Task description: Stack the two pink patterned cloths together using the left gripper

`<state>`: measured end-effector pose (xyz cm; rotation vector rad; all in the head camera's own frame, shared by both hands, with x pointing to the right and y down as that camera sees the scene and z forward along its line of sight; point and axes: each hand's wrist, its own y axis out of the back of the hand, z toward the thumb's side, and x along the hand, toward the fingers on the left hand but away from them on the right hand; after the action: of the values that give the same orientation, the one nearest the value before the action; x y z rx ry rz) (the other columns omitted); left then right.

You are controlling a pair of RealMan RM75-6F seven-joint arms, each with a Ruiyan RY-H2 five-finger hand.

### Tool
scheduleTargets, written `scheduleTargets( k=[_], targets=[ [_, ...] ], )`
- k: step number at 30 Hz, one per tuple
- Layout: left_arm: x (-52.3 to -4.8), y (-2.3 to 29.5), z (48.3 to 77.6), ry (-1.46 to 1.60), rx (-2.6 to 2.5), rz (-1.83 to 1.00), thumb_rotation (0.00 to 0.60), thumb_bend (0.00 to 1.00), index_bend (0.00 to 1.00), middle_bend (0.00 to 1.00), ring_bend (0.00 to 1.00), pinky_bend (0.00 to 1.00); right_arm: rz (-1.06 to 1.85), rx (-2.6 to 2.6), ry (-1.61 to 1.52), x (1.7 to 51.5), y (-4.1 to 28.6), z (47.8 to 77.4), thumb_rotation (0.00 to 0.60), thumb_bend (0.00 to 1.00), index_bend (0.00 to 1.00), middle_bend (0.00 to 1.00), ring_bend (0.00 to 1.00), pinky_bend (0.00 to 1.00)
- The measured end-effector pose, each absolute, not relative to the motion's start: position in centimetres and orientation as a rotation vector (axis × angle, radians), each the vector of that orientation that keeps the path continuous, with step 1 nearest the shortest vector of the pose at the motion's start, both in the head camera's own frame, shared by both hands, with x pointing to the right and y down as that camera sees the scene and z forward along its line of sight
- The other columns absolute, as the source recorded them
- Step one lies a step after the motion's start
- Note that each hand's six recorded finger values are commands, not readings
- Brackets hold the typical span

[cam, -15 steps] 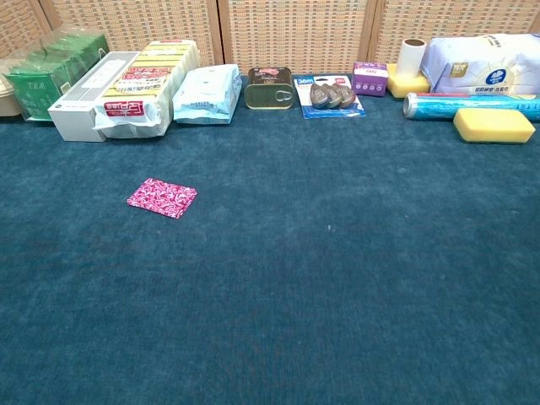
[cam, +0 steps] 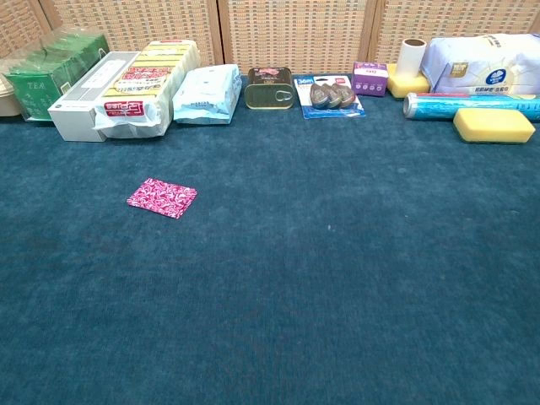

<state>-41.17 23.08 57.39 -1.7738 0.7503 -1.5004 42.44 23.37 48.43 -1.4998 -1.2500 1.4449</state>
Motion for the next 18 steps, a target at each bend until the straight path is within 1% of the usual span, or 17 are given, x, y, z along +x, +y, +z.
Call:
scheduleTargets(
  k=[4,11,18],
  targets=[
    [-39.7,22.4,58.5,0.613,-1.825,-1.542,0.6,0.08,0.0,0.0,0.0,0.0,1.456,-1.497,-1.238,42.4,23.4,48.6,0.6,0.0,0.0,0.0,0.0,0.0],
    [-37.7,20.8,60.7,0.472,-1.901,-1.632,0.6,0.07,0.0,0.0,0.0,0.0,1.473,-1.501,-1.218,42.2,23.5,49.0,0.6,0.0,0.0,0.0,0.0,0.0],
    [-33.2,17.9,63.4,0.397,-1.999,-1.589,0.6,0.06,0.0,0.0,0.0,0.02,1.486,-1.503,-1.212,42.2,23.4,49.2,0.6,0.0,0.0,0.0,0.0,0.0]
  ],
)
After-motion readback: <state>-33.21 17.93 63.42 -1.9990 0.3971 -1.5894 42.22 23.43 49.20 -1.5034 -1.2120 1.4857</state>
